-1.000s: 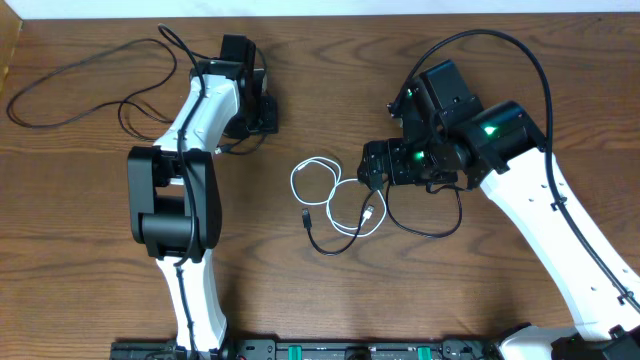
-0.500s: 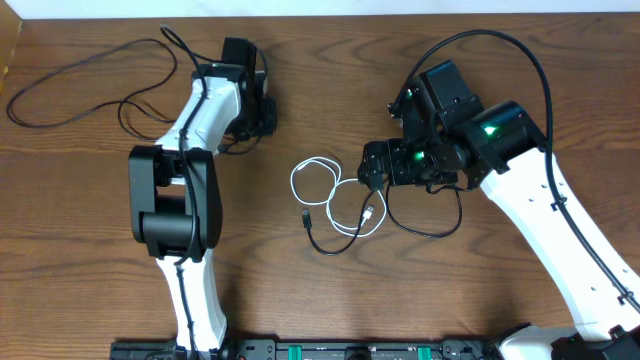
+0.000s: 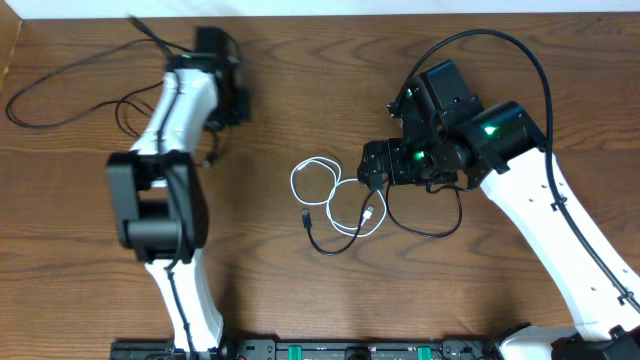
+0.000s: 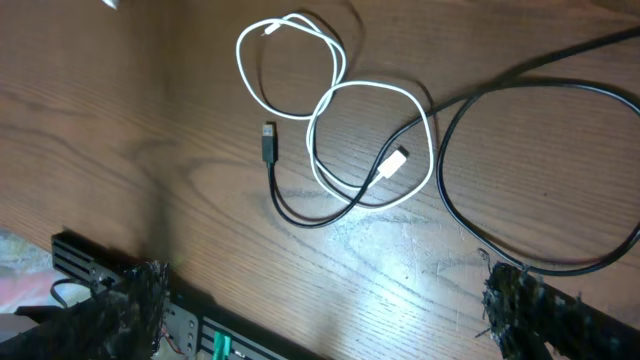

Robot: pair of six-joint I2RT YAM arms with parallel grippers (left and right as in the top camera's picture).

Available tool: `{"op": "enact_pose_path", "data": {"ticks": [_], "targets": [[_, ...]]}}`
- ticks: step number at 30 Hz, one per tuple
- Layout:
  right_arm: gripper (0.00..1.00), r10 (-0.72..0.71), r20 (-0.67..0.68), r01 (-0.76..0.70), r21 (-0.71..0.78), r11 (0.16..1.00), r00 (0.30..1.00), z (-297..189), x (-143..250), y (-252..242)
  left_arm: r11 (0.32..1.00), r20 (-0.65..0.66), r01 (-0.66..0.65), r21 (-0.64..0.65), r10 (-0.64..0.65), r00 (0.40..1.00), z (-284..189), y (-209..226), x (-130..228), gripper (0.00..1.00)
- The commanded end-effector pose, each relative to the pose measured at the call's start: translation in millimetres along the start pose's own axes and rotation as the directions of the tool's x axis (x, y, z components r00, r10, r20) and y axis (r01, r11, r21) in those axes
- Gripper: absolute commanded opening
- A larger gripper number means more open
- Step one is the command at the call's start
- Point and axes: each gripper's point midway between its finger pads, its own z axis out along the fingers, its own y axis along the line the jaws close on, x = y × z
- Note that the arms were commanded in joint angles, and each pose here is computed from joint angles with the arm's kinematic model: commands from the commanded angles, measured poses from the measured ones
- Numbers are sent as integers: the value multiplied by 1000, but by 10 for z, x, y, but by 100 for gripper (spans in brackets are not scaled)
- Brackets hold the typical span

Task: Untangle cables

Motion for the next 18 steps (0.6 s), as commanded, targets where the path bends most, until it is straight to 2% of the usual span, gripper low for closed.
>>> {"op": "enact_pose_path", "data": {"ticks": [1, 4, 7, 10, 16, 17, 18], "targets": [[99, -8, 5, 8, 2, 1000, 1000, -2, 4, 18, 976, 307, 217, -34, -197, 931, -1018, 520, -630, 7], [99, -8, 5, 8, 2, 1000, 1000, -2, 7, 19, 948, 462, 318, 1, -282, 841, -1522, 906, -847, 8], [99, -8, 5, 8, 3, 1000, 1000, -2, 4, 18, 924, 522, 383, -4, -325, 789, -1704, 1299, -894, 7], [99, -8, 5, 8, 3, 1000, 1000, -2, 5, 17, 894, 502, 445, -51, -362, 785, -1558, 1637, -806, 7], [99, -8, 9, 8, 6, 1000, 1000, -2, -4, 13, 815, 408, 547, -191, -441, 799, -909, 2318, -514, 8], [99, -9, 13, 9, 10, 1000, 1000, -2, -13, 6, 807, 386, 555, -201, -456, 802, -807, 2381, -458, 13], [99, -10, 20, 10, 15, 1000, 1000, -3, -27, 0, 798, 360, 563, -214, -471, 805, -681, 2446, -390, 22]]}}
